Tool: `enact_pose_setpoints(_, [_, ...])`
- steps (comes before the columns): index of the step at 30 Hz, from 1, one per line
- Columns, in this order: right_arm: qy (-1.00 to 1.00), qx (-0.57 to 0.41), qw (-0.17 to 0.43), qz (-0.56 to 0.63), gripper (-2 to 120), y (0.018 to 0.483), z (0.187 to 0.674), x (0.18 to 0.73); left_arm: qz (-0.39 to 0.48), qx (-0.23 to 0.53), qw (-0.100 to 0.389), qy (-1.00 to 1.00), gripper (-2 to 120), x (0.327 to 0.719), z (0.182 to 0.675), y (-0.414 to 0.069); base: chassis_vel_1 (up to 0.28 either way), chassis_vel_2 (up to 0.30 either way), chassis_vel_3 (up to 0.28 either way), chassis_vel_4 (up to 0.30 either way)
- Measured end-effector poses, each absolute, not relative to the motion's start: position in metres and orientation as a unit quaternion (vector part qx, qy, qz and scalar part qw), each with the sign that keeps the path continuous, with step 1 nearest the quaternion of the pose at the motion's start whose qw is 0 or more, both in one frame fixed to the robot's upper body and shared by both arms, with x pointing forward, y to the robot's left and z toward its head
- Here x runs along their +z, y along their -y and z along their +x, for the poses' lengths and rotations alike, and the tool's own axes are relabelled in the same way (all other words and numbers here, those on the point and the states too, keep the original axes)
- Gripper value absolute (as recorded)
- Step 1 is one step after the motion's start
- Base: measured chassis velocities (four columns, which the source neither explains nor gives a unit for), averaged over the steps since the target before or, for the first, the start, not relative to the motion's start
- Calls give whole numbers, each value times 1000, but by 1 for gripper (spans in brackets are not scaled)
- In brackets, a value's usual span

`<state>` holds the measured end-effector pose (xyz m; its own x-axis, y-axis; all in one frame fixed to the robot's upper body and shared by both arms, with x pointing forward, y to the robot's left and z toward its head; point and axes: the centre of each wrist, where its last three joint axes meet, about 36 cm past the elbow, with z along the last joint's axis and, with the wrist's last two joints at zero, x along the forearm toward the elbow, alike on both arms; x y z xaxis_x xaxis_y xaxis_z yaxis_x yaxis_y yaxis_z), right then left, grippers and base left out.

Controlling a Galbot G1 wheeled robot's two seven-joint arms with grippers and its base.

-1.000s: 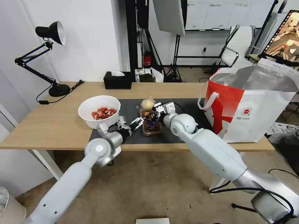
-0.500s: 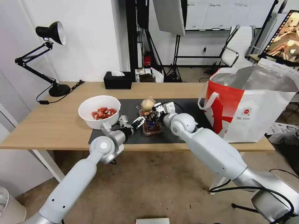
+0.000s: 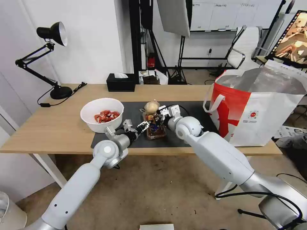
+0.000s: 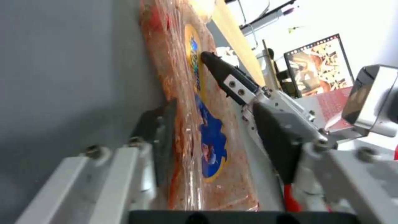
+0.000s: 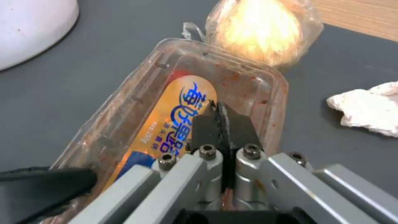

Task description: Pick up the trash from the table and place it into the takeout bag.

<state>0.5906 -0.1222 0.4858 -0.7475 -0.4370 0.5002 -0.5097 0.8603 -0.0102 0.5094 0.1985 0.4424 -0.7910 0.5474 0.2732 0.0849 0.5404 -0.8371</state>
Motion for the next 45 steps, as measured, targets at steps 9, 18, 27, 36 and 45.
enact_pose_setpoints(9, [932,72,250,254,0,121,589,485,-182,445,267,835,11,434,505,-197,0,0,0,0])
enact_pose_setpoints(18, [931,61,255,254,0,121,586,485,-176,449,265,835,0,430,504,-197,0,0,0,0])
enact_pose_setpoints(27, [948,-94,208,223,9,130,583,510,-177,454,248,837,0,437,503,-199,0,0,0,0])
enact_pose_setpoints(36, [958,-164,119,205,45,174,536,542,-188,449,195,851,0,469,504,-206,0,0,0,0])
enact_pose_setpoints(45, [971,-118,119,168,72,220,475,515,-199,422,129,875,0,522,523,-221,0,0,0,0])
